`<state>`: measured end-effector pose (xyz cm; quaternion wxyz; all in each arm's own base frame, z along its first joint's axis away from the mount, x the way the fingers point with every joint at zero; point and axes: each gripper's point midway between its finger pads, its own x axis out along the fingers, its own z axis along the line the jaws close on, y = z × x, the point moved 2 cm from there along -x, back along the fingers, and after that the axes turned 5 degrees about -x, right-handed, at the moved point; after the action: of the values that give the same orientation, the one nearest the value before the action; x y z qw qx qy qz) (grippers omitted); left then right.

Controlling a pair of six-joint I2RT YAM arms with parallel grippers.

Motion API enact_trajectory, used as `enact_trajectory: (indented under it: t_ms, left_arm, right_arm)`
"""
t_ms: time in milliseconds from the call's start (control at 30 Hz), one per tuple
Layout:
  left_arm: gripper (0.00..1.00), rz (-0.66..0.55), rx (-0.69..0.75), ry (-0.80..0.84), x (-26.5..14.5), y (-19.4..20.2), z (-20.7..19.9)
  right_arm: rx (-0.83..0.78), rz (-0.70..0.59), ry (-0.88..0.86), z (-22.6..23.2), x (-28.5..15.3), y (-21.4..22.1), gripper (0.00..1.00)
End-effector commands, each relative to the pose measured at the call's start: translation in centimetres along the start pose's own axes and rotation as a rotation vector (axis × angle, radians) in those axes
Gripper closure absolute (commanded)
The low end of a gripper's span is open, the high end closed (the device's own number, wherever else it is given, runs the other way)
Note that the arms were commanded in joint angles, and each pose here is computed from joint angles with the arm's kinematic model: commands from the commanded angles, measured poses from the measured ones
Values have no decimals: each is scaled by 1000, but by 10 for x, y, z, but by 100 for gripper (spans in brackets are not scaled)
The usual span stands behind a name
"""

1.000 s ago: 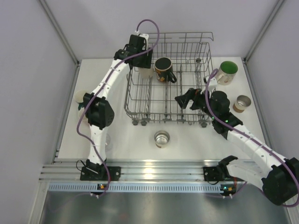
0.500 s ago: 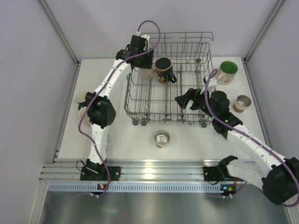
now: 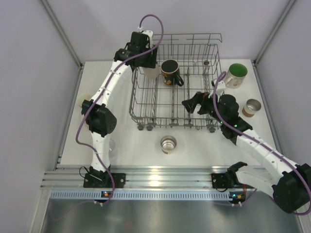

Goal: Load the cups into the dish rack
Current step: Place the cup upside down on the dish rack

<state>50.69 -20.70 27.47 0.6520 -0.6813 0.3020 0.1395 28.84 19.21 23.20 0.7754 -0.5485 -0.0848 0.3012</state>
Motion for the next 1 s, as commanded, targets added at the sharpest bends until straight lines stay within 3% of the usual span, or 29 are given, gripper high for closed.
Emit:
enact_trajectory:
  t_ms: [0,333,900,967]
  left_arm:
    - [100,-40,11,16,-20,-16,1]
    - [100,12,10,32,-4,-1,-3]
    - [100,-13,16,-6,32,-3,0]
    - [96,-19,17,-20,39,-2,3]
  right_arm:
    - [-29,-62,-52,18,-1,-25,1]
    - [-29,-68,-51,18,-2,-27,0]
    - [-32,-71,-47,17,-2,-28,1]
    - [-32,-70,-48,18,-2,-28,1]
